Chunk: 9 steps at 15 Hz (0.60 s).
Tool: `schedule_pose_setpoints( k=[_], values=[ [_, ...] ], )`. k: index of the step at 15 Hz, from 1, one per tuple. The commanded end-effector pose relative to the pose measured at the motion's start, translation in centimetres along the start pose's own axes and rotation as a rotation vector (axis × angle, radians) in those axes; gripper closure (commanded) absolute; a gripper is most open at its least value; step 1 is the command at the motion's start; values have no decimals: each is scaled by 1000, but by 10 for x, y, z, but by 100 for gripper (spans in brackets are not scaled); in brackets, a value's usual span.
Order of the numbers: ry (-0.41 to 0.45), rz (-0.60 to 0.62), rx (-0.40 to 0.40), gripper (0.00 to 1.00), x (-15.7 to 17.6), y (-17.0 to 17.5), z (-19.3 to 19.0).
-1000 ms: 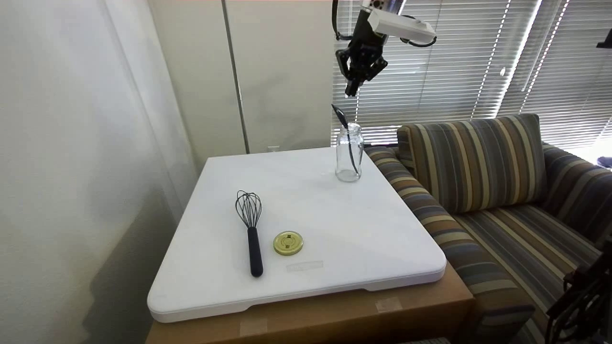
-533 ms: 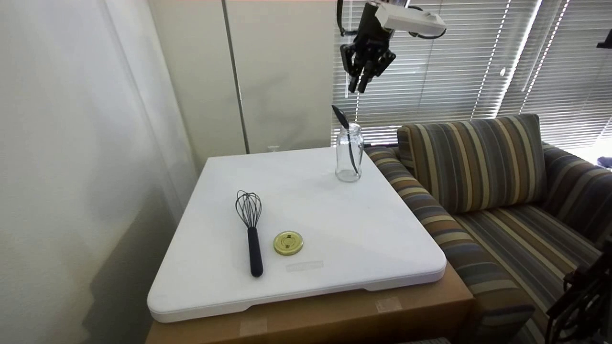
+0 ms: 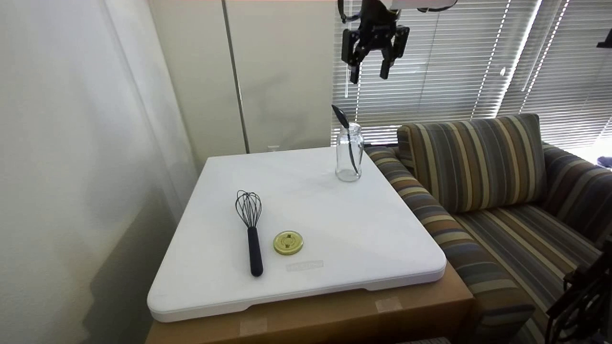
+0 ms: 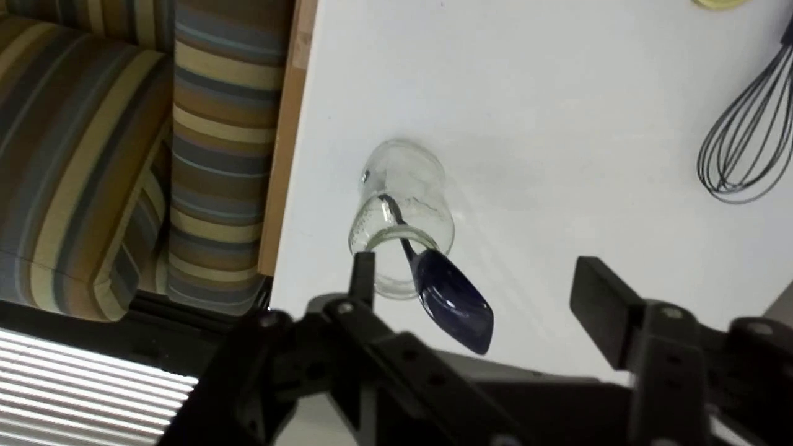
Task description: Put the spoon in the glass jar
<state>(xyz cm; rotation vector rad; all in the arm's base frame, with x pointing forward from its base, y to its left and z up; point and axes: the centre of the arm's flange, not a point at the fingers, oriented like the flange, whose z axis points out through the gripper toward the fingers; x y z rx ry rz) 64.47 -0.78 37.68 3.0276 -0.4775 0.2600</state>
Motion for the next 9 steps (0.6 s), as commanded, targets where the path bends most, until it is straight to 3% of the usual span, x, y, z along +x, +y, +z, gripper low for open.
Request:
schedule_pose_setpoints(
  k=[1,2,3,9],
  values=[
    [-149,-27,-61,0,2,-4,-10],
    [-87,-9,-34,5,-6,-3,-4],
    [-115,-12,-45,0,-7,-4,-7],
    [-129,-13,-51,0,-7,-5,-9]
  ],
)
